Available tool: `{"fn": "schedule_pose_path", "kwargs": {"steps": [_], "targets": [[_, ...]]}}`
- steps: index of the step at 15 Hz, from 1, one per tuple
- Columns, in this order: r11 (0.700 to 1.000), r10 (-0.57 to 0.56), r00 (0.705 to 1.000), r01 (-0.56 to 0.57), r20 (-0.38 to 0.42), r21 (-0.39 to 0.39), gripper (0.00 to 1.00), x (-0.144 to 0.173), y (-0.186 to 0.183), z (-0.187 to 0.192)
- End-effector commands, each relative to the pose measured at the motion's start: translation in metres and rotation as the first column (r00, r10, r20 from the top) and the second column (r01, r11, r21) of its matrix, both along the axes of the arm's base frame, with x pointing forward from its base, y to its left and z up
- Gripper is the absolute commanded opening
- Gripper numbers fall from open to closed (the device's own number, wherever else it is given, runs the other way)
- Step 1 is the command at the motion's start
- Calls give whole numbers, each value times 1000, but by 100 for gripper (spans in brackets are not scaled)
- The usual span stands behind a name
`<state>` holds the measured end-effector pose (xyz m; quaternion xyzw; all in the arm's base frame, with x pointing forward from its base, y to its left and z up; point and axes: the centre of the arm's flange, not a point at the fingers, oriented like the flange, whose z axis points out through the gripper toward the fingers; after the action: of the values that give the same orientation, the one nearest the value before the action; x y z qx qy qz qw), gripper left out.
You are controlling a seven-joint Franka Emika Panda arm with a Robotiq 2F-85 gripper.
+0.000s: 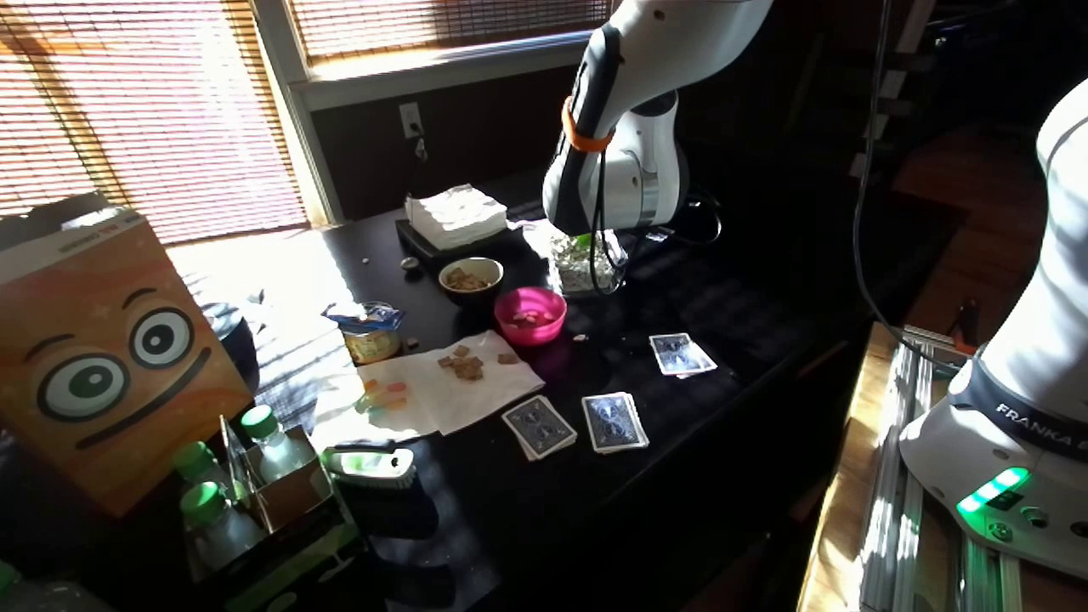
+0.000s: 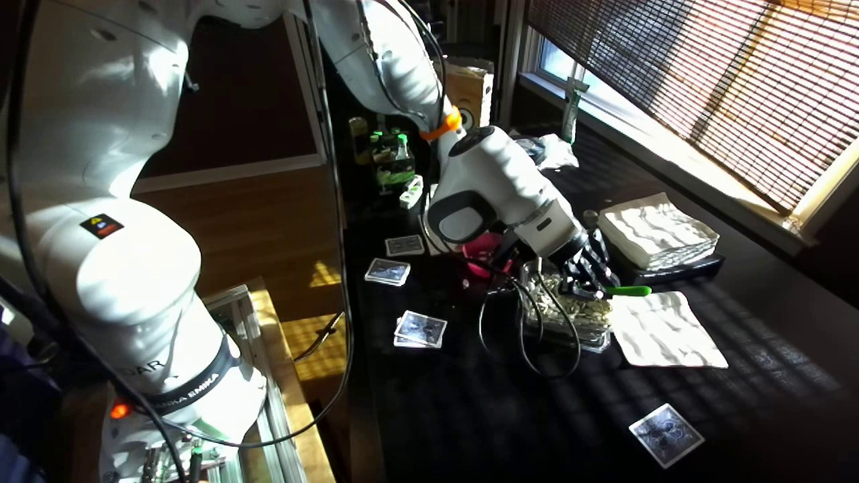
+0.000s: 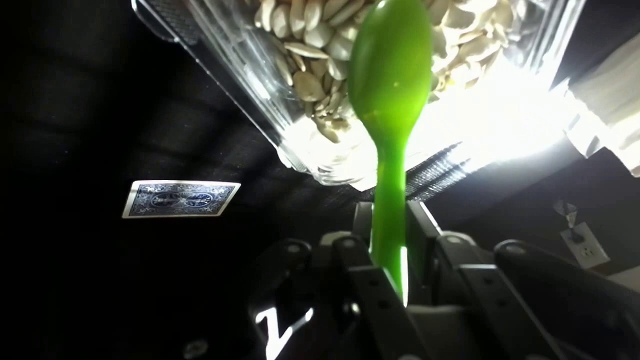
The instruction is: Transfer a spoonful of contents from the transparent bowl to the pink bowl
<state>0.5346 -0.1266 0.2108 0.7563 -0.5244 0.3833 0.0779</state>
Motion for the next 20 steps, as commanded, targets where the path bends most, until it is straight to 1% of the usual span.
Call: {"fn": "schedule_pose_path", "kwargs": {"steps": [1, 6, 11, 17, 20], "targets": [[1000, 1, 999, -2, -54, -31, 5, 21, 6, -2], [999, 19, 993, -24, -114, -43, 5, 27, 9, -12], [999, 18, 989, -24, -149, -41, 5, 34, 18, -23], [998, 16, 985, -27, -170, -61, 5, 41, 28, -32], [999, 0, 981, -8, -196, -40, 5, 45, 29, -36]]}}
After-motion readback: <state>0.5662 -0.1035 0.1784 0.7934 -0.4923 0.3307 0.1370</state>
